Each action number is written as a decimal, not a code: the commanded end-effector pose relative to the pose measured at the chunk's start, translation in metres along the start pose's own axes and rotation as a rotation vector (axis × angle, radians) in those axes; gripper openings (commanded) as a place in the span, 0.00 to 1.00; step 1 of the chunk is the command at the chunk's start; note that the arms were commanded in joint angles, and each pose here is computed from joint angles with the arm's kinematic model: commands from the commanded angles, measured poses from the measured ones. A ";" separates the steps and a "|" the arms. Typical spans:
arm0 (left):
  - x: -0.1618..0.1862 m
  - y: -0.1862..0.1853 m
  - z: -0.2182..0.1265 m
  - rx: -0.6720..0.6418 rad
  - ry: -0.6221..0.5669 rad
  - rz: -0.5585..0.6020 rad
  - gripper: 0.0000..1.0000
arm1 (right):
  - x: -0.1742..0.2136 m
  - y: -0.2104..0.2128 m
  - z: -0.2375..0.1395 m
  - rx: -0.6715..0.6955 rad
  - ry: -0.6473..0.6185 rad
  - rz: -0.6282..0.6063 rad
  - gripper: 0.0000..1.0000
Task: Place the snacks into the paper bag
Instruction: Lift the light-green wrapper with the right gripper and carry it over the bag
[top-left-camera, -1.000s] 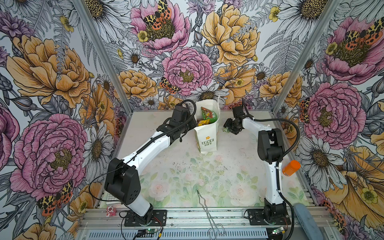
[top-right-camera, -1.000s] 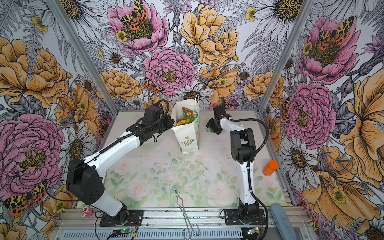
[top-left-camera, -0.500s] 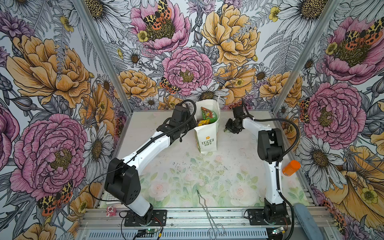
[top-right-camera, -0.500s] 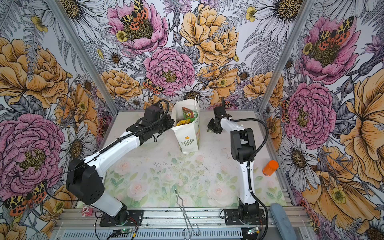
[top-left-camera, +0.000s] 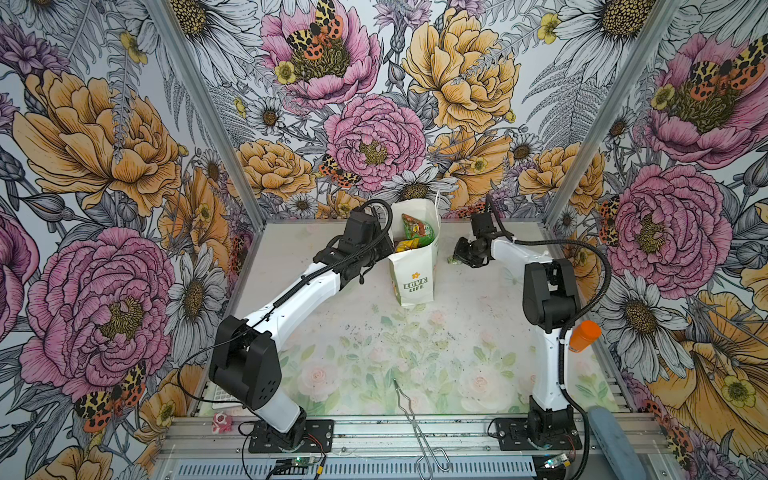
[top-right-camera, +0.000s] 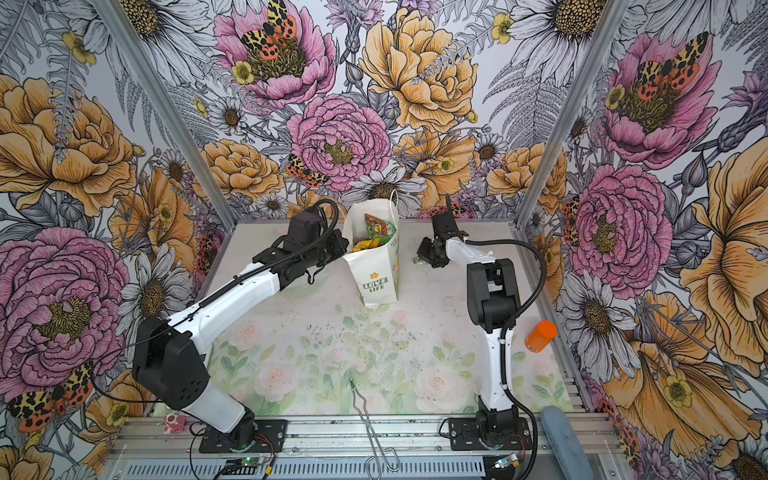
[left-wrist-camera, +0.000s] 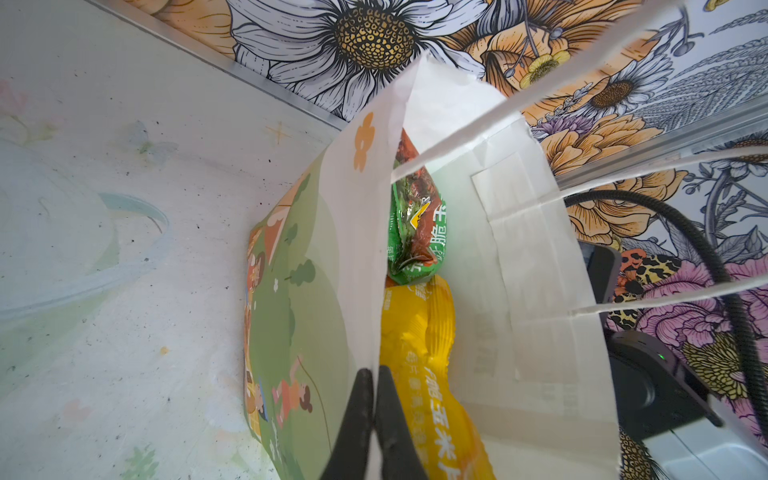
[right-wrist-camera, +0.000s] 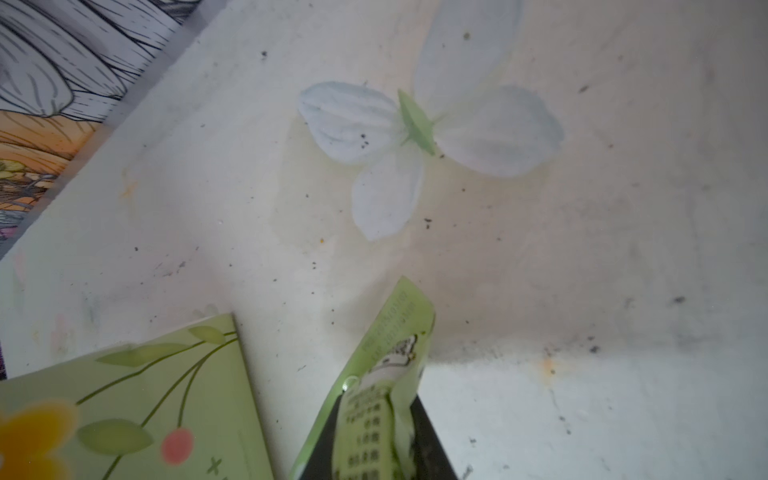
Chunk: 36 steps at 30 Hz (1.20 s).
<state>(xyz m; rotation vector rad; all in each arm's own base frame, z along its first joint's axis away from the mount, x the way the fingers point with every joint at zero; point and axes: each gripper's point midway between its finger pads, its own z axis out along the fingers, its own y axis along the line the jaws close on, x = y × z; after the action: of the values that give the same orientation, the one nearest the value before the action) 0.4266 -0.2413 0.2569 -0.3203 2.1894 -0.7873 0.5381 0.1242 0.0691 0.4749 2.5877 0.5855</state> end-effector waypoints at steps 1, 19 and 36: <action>-0.003 0.002 -0.003 0.006 -0.007 0.013 0.00 | -0.037 0.048 -0.058 -0.140 -0.151 -0.109 0.17; -0.002 -0.001 -0.001 0.014 -0.002 0.012 0.00 | -0.024 0.162 -0.278 -0.414 -0.485 -0.574 0.16; -0.005 -0.010 -0.004 0.036 -0.008 0.020 0.00 | 0.041 0.233 -0.291 -0.535 -0.467 -0.807 0.15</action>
<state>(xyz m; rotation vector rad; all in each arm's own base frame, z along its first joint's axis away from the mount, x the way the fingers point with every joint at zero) 0.4266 -0.2414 0.2569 -0.3200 2.1891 -0.7878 0.4095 0.2367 0.4019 -0.4810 1.8583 0.7241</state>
